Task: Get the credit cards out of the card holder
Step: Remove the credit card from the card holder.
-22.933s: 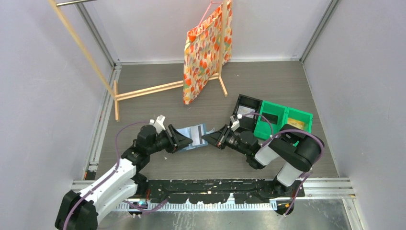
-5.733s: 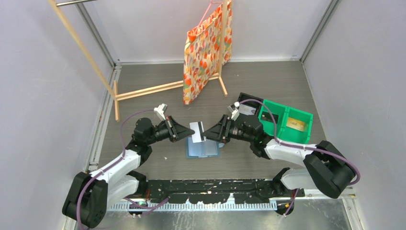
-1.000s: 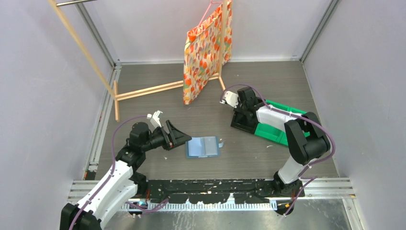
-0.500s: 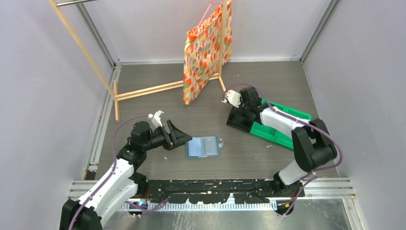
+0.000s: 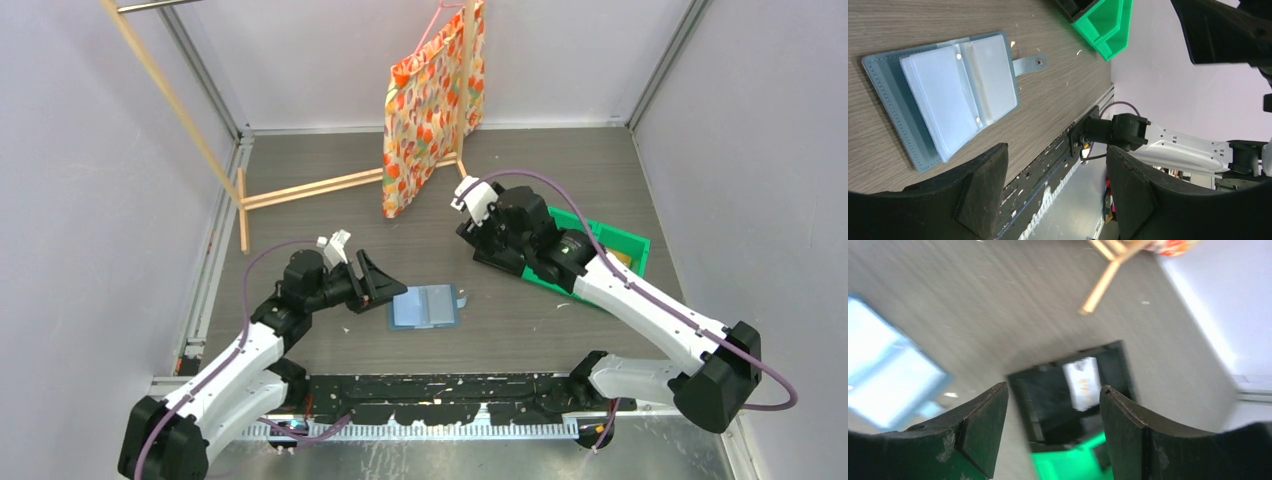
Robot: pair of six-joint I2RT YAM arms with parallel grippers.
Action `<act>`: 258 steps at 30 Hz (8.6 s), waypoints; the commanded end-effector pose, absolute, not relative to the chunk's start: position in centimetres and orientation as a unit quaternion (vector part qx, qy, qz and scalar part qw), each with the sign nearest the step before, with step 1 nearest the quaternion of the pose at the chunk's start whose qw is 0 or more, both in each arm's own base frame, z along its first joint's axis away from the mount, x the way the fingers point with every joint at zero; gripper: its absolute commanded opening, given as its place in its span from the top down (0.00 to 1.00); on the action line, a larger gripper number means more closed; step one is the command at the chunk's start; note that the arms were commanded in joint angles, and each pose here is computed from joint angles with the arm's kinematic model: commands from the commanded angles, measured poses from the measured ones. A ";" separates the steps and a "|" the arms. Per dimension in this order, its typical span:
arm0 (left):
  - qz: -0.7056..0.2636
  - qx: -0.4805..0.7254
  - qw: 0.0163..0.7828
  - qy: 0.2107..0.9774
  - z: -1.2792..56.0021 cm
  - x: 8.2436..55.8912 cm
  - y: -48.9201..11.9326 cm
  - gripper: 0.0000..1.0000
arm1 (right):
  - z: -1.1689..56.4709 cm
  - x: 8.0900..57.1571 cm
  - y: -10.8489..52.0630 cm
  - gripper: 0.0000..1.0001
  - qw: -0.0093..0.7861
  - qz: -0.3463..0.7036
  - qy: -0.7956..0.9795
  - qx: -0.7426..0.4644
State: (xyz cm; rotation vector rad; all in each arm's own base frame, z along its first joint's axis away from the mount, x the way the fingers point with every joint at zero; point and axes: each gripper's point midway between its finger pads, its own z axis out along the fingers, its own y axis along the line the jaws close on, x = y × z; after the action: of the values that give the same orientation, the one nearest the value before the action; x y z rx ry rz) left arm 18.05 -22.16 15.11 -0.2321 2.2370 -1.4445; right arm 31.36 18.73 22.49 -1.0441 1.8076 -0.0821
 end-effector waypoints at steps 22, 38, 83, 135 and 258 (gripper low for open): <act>-0.357 -0.187 0.228 0.886 6.2 20.2 -21.0 0.41 | 8.8 21.1 27.3 0.65 0.310 0.269 0.912 0.006; -0.308 -0.186 0.184 0.915 2.0 19.2 -20.4 0.47 | 5.2 21.2 30.1 0.61 0.273 0.291 0.917 -0.014; -0.379 -0.093 0.187 0.901 6.0 20.0 -24.9 0.52 | 3.9 21.1 29.3 0.55 0.264 0.320 0.910 0.003; -0.420 -0.142 0.240 0.864 11.3 20.0 -21.3 0.52 | 10.4 20.7 33.4 0.59 0.281 0.398 0.872 -0.056; -0.621 -0.083 0.207 0.751 8.1 19.1 -31.3 0.99 | 10.3 20.6 23.1 0.48 0.301 0.409 0.856 0.097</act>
State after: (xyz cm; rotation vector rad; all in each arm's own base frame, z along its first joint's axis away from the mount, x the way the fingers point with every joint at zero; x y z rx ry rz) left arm 18.93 -30.66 6.47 -0.3011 2.1655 -1.6804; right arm 20.33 23.19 10.35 0.2604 2.2846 1.0869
